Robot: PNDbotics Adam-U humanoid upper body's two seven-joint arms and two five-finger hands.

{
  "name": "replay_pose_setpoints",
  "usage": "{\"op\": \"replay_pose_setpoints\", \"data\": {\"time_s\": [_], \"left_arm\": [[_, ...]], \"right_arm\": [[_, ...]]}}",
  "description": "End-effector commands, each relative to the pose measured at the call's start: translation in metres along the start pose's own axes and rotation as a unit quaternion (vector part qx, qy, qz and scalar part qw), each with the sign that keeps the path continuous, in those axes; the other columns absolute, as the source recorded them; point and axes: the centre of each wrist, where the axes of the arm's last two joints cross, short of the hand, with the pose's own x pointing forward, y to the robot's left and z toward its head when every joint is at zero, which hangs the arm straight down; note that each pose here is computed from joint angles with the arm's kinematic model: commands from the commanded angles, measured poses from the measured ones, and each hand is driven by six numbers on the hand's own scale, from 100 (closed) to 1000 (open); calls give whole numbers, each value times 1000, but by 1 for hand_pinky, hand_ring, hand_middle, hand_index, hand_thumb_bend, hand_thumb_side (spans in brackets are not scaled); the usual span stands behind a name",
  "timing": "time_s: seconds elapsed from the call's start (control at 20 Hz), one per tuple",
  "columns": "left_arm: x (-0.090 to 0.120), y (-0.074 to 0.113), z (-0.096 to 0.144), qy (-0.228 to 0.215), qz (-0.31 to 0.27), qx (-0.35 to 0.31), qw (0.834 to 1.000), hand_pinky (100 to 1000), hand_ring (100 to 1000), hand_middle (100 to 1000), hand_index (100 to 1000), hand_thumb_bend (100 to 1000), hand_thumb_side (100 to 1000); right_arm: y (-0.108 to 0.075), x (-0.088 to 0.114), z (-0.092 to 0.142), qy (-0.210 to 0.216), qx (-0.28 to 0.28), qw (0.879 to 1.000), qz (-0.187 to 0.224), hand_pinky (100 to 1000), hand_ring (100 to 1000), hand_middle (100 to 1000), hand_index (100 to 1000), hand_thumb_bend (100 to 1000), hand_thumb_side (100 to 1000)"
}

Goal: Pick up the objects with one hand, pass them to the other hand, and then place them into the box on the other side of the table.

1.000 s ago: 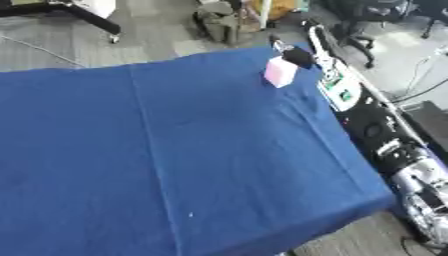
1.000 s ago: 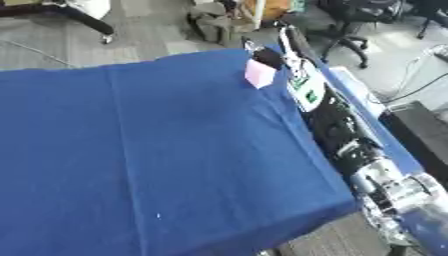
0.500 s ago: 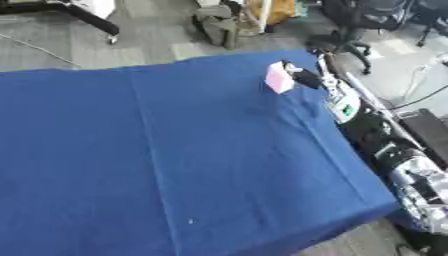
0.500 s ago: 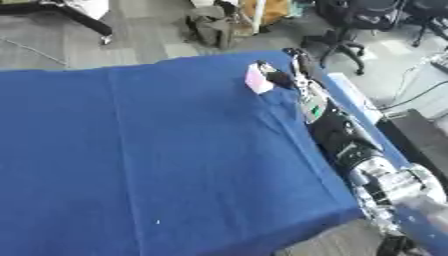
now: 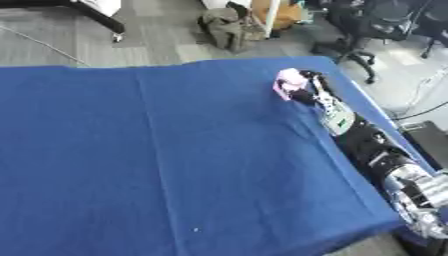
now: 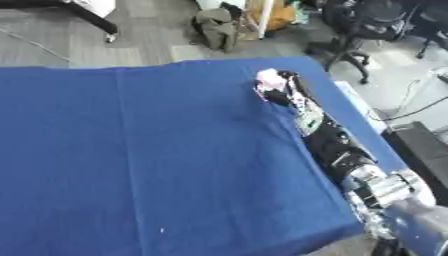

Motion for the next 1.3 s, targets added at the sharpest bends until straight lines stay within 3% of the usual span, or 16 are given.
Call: {"op": "replay_pose_setpoints", "data": {"time_s": [0.05,0.5,0.9,1.3], "left_arm": [[13,6,-6,-20,-18,-12,1000,727,734,625,726,821,709],[17,9,-7,-26,-28,-13,999,727,733,624,725,818,710],[18,10,-7,-27,-32,-14,999,726,732,622,725,821,711],[21,12,-7,-30,-38,-11,999,726,731,621,725,822,711]], "right_arm": [[-31,-5,-6,6,-37,999,12,899,920,865,888,413,701],[-34,-17,-3,40,-88,995,16,890,910,856,884,405,671],[-40,-19,-2,51,-171,984,18,876,897,837,873,405,634],[-46,-23,-1,58,-185,981,12,872,892,833,870,395,641]]}}
